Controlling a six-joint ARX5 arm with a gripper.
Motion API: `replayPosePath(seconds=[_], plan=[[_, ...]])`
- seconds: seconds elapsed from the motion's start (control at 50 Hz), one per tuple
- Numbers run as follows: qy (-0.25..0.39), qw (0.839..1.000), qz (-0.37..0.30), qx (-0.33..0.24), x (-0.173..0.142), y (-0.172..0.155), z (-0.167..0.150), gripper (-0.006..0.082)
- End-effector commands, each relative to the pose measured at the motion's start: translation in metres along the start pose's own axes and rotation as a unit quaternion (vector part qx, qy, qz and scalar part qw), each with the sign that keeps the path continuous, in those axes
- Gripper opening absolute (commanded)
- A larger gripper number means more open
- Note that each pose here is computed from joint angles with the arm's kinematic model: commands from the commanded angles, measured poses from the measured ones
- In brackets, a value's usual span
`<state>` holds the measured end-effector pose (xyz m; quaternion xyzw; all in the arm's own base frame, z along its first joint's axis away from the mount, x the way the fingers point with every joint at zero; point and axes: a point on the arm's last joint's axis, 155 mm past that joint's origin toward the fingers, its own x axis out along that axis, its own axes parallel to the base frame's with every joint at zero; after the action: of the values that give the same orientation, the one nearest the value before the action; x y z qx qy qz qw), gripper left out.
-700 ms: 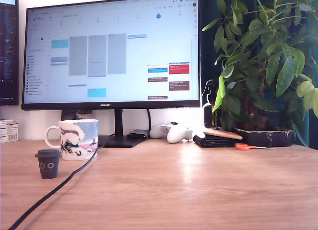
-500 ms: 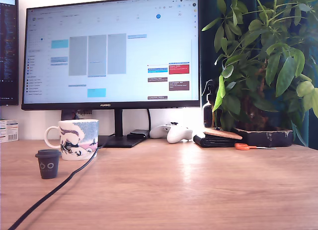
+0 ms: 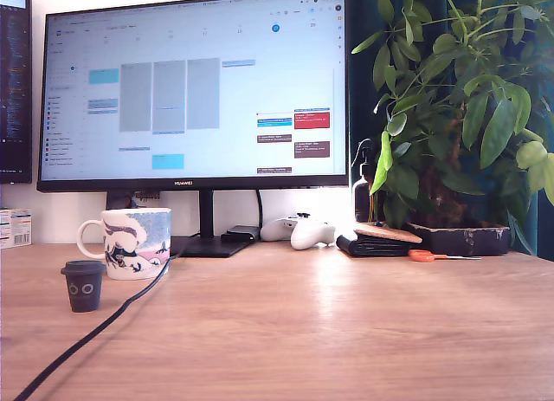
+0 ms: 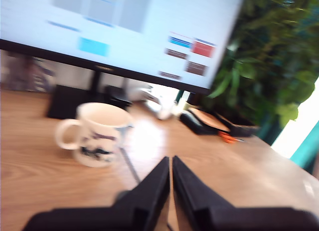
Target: Pick the grey coffee capsule and place it inside the blue coffee cup
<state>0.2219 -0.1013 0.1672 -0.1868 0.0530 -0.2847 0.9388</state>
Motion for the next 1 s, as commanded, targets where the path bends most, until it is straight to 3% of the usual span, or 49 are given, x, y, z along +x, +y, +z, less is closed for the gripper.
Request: replayPosePath(seconds=[0.0,0.2,0.24,0.32,0.42,0.48,0.66,0.98], plan=[[0.031,0.999,-0.008,-0.021,0.004,0.002,-0.021,-0.0019],[0.078,0.996,-0.026,-0.033,0.009,-0.006,-0.043,-0.0016],[0.084,0.996,-0.025,-0.029,0.011,-0.006,-0.046,0.0017],[0.088,0.996,-0.025,-0.008,0.013,-0.005,-0.049,0.0214],[0.083,0.996,-0.019,0.021,0.017,-0.004,-0.047,0.0582],[0.09,0.995,-0.007,0.029,0.019,0.0,-0.051,0.0687],[0.123,0.99,0.023,0.056,0.022,0.013,-0.069,0.0688],[0.129,0.987,0.039,0.083,0.031,0.022,-0.073,0.0688]])
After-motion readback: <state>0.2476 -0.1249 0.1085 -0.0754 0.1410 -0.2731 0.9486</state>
